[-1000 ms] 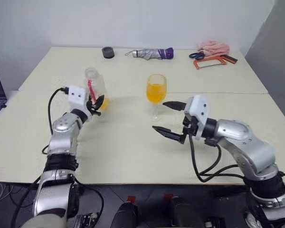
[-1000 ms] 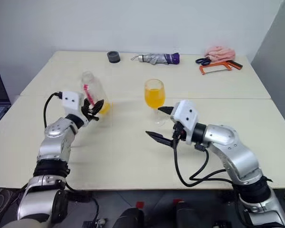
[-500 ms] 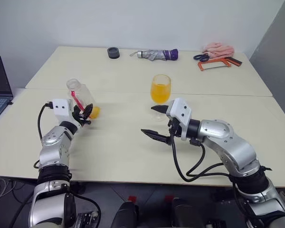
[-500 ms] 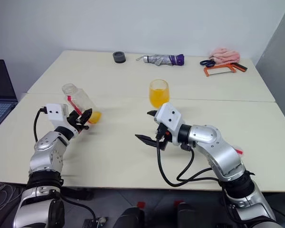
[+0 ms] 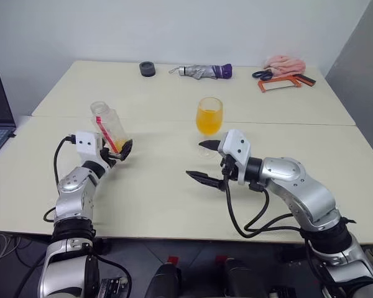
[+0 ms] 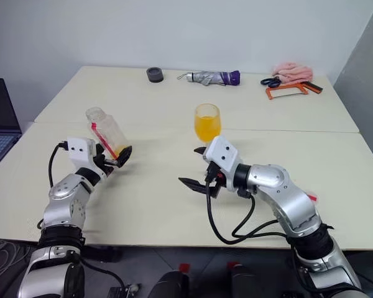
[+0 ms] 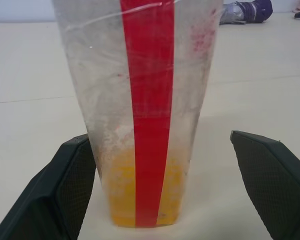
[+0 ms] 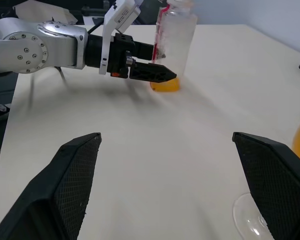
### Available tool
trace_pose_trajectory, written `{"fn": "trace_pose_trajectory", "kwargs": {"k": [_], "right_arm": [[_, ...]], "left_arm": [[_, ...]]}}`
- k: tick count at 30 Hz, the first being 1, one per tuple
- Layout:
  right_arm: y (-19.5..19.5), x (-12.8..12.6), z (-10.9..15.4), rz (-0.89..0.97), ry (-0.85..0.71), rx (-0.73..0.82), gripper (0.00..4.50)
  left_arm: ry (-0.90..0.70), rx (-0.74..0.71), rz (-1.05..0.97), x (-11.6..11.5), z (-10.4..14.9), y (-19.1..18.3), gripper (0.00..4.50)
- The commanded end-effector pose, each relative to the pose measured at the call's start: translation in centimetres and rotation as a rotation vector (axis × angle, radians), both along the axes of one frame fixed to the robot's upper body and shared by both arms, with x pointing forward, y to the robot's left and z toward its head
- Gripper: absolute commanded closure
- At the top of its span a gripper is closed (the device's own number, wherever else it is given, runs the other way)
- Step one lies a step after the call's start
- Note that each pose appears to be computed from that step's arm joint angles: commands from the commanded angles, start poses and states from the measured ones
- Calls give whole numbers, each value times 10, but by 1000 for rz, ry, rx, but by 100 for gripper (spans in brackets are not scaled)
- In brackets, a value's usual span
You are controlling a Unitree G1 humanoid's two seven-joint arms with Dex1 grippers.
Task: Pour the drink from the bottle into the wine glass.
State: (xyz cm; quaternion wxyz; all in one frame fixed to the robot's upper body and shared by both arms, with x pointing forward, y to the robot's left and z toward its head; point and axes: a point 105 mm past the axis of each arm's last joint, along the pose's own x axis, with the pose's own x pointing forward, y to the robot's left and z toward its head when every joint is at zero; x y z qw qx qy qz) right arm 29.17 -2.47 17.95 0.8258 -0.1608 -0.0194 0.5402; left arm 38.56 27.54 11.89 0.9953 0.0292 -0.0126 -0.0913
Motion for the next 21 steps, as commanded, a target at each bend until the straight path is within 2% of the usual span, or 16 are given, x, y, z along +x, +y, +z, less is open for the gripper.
{"fn": "trace_pose_trajectory", "kwargs": {"k": [1, 3, 7, 15, 21], "right_arm": [[-5, -5, 1, 2, -34, 3, 0], [-13, -5, -7, -29, -57, 9, 0], [-26, -6, -21, -123, -51, 121, 0], [-92, 24, -55, -623, -55, 377, 0], [-110, 33, -68, -773, -48, 456, 0]], "left_arm": [[-67, 41, 5, -5, 14, -1, 6], [-89, 39, 23, -11, 16, 1, 6], [-113, 39, 74, -26, 17, 9, 6], [-108, 114, 140, -60, 14, -3, 6], [-104, 59, 137, -74, 12, -12, 6]]}}
